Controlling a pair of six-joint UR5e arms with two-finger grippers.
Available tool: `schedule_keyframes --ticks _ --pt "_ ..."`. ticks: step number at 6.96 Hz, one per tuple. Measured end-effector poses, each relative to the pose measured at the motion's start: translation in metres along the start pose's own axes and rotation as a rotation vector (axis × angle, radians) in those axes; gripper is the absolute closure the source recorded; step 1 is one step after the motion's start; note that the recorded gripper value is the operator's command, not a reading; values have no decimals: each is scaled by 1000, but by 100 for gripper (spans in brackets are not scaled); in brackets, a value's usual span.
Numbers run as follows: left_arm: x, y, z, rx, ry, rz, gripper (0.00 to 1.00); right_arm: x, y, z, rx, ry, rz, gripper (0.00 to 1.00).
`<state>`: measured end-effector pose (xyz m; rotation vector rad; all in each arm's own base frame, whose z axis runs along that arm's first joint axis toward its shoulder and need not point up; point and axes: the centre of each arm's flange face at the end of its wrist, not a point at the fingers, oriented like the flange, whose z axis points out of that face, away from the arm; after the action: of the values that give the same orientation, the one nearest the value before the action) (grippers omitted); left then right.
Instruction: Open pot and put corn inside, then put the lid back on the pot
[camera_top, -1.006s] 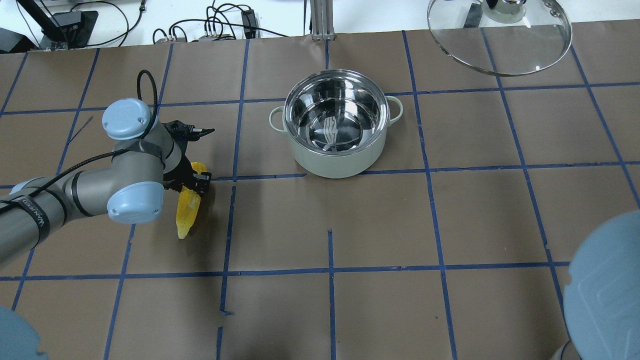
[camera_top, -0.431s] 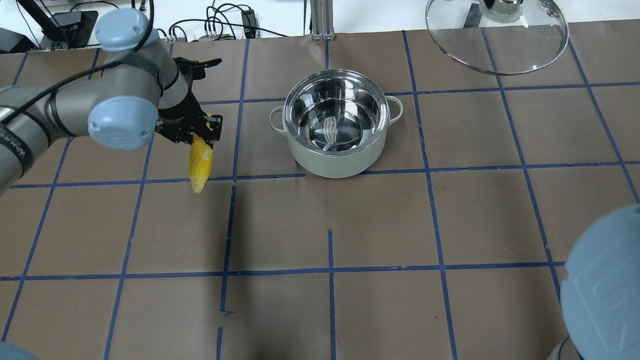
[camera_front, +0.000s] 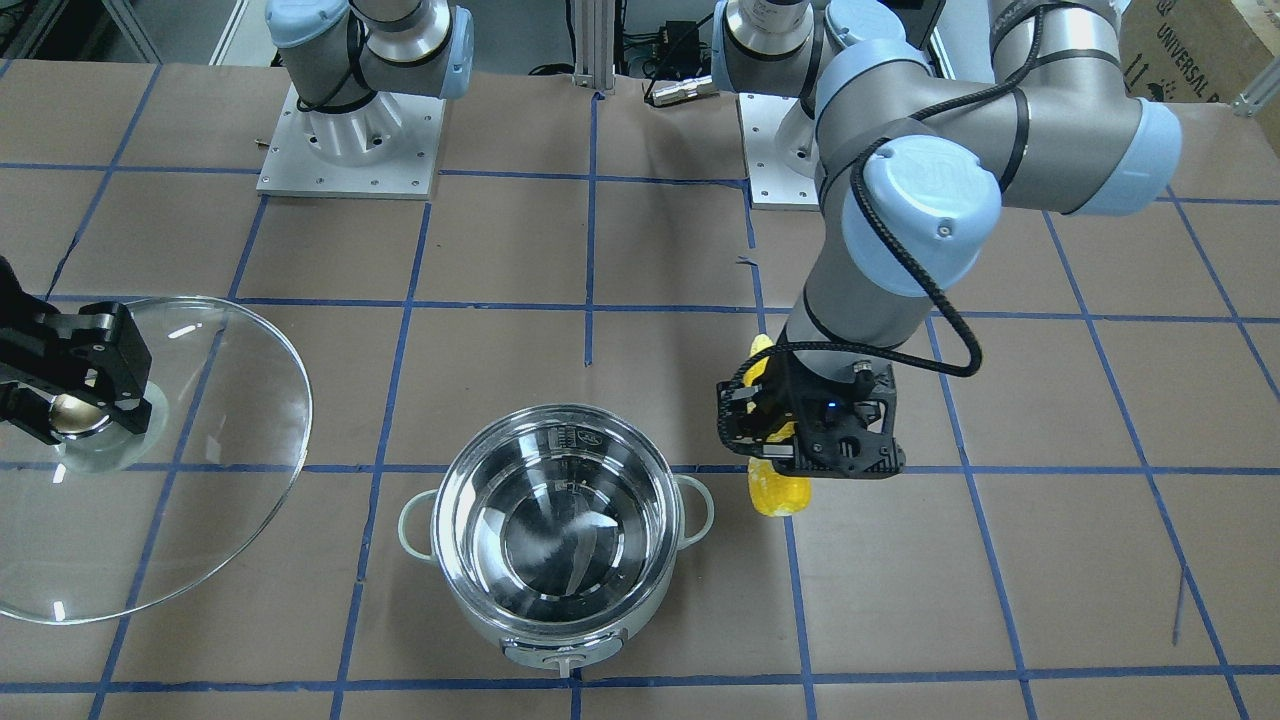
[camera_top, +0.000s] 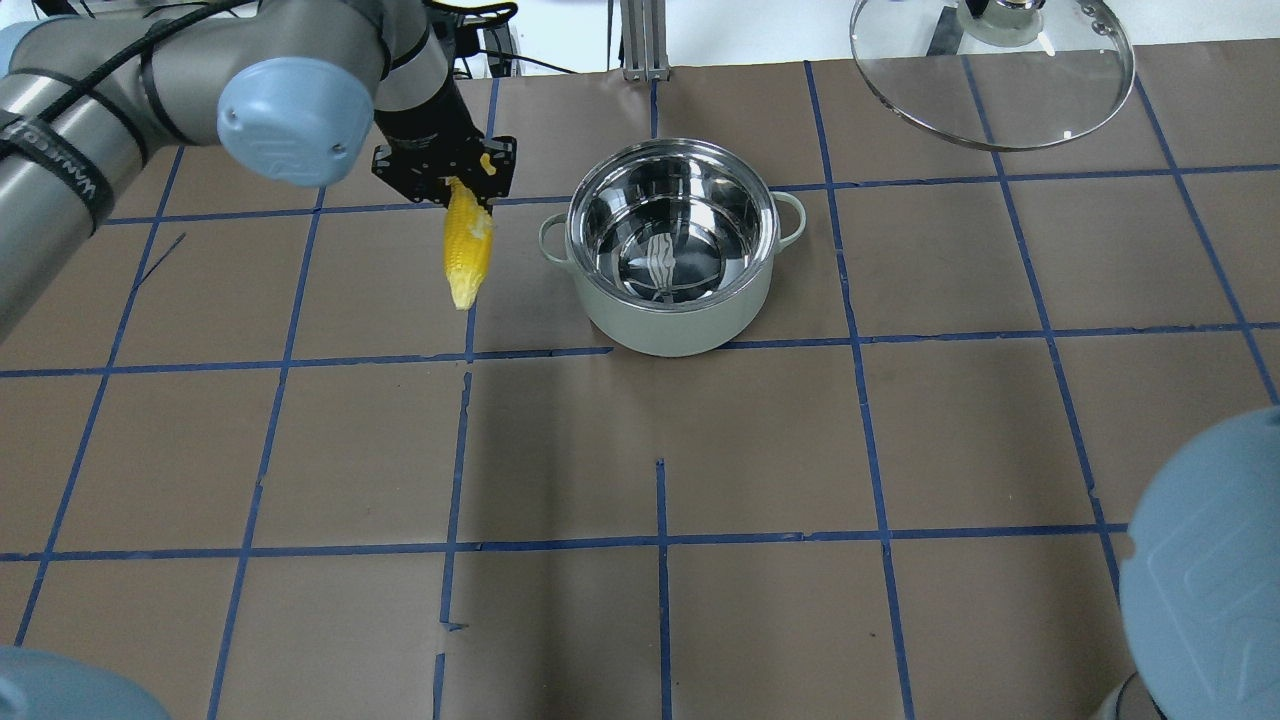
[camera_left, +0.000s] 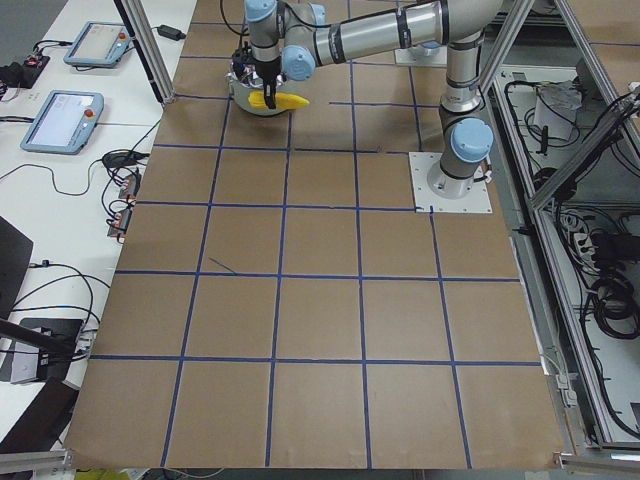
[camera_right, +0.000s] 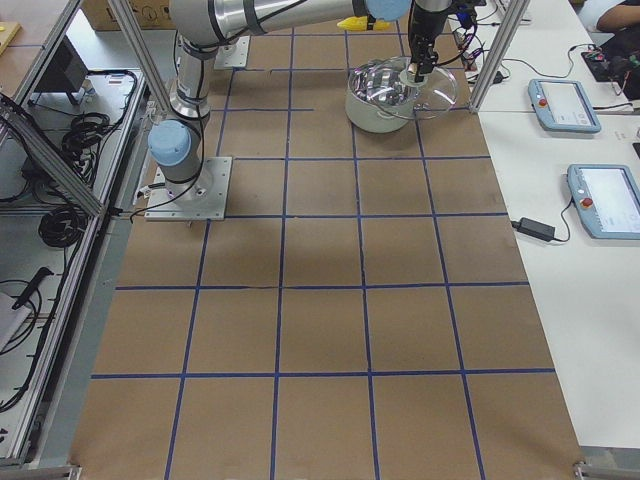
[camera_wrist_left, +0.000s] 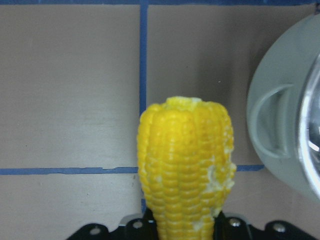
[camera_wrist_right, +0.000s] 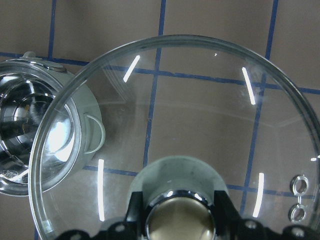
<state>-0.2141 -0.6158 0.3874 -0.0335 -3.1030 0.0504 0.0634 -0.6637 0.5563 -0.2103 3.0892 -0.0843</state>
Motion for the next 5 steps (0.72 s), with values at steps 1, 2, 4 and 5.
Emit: schedule_keyframes --ticks 1,2,4,5 --pt "28 -9 2 18 9 8 79 0 0 1 -1 1 0 90" --pt "54 -19 8 42 28 -2 79 0 -1 2 -2 1 0 90" --pt "100 -41 23 71 49 -7 79 2 -4 9 -12 2 -1 90" --pt "117 -47 34 71 48 4 77 2 -7 12 -12 4 -2 90"
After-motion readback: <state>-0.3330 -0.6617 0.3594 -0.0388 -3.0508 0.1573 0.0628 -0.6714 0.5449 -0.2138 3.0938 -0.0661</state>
